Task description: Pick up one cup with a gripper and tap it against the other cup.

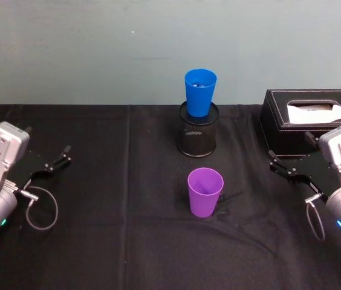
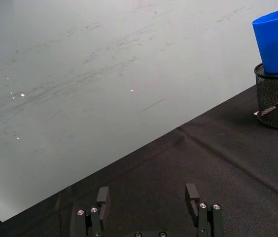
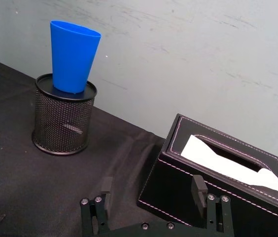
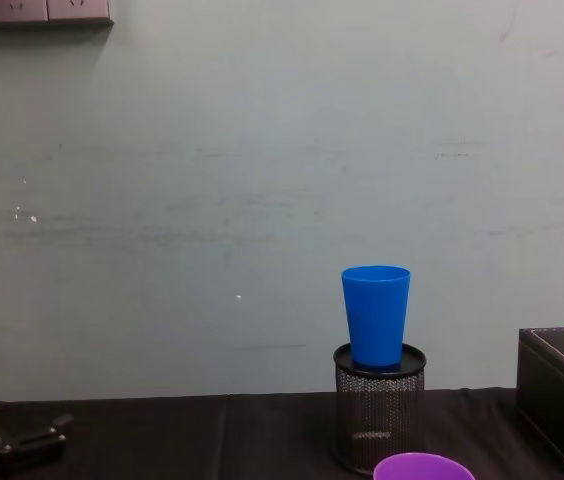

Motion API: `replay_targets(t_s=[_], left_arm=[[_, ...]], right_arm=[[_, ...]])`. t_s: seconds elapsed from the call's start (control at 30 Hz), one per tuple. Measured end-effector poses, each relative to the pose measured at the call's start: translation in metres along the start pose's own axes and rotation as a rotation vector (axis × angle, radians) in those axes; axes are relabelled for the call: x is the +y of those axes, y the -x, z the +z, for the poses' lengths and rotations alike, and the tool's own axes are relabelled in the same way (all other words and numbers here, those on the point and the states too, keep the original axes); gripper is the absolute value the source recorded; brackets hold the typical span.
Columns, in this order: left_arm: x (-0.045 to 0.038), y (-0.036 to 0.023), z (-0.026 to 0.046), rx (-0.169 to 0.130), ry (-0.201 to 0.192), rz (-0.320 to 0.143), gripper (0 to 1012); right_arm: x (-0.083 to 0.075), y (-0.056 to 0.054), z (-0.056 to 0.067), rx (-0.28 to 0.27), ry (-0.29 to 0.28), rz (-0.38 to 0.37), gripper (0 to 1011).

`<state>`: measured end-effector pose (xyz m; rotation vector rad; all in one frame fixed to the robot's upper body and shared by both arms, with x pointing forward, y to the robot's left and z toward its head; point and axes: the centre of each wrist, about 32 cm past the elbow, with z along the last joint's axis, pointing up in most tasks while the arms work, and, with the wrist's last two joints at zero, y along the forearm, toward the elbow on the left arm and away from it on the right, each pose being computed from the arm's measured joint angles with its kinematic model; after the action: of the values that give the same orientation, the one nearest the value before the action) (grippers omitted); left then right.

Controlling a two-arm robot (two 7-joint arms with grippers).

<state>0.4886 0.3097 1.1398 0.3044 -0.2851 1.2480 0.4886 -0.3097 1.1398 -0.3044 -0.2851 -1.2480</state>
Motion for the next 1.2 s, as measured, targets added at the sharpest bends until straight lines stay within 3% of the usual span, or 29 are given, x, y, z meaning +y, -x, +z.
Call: replay_targets(t_s=[1.2], left_arm=[[0.0,0.0,0.0,0.0,0.0,0.0,1000]], right_arm=[[0.0,0.0,0.0,0.0,0.0,0.0,1003]])
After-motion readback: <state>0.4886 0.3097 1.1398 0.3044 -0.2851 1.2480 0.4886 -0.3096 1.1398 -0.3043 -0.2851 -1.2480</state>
